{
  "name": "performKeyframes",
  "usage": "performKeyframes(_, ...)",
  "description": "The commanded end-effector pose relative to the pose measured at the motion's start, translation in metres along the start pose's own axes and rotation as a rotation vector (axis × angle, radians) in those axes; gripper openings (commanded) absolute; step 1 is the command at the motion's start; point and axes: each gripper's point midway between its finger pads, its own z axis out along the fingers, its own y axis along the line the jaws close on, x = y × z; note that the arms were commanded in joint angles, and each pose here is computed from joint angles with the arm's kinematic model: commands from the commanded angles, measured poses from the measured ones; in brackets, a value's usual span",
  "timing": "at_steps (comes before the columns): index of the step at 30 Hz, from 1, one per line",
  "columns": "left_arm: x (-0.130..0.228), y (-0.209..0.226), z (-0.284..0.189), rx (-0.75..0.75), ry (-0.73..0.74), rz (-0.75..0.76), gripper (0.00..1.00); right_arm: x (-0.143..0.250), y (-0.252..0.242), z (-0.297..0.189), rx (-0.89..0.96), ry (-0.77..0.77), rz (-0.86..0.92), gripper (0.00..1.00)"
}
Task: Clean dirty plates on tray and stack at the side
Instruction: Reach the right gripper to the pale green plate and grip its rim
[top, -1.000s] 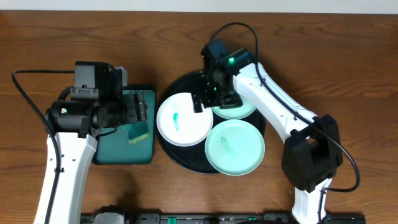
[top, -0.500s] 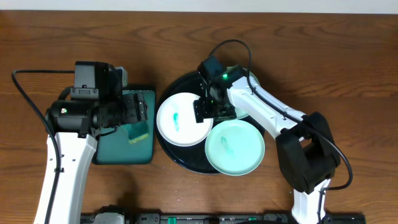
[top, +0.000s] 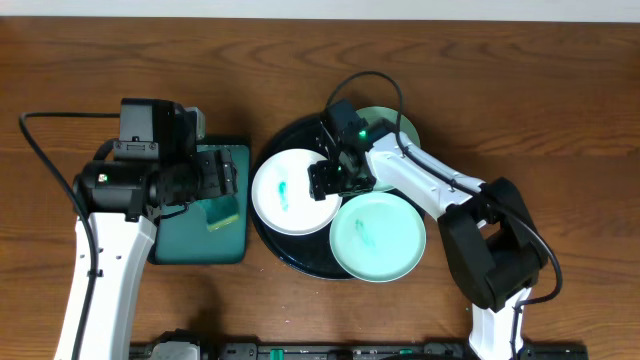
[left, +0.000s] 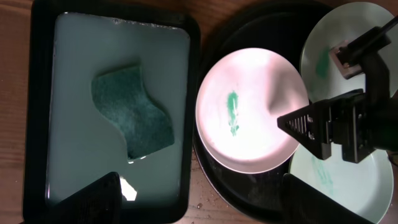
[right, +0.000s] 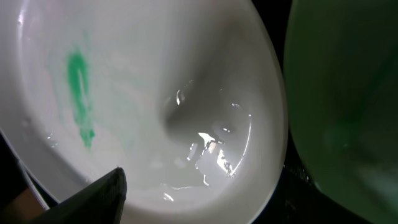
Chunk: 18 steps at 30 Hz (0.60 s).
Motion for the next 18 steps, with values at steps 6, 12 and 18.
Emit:
performKeyframes(6, -0.005, -0.001, -0.004, 0.005, -0.016, -0.003, 0.81, 0.009, -0.008, 0.015, 0.026, 0.006, 0.063, 0.60)
performKeyframes(12, -0.005, -0.001, -0.004, 0.005, -0.016, -0.003, 0.81, 0.006, -0.021, 0.015, 0.094, -0.022, 0.138, 0.23)
performKeyframes(18, -0.002, 0.000, -0.004, 0.002, -0.004, -0.005, 0.81, 0.007, -0.021, 0.015, 0.097, -0.020, 0.144, 0.01)
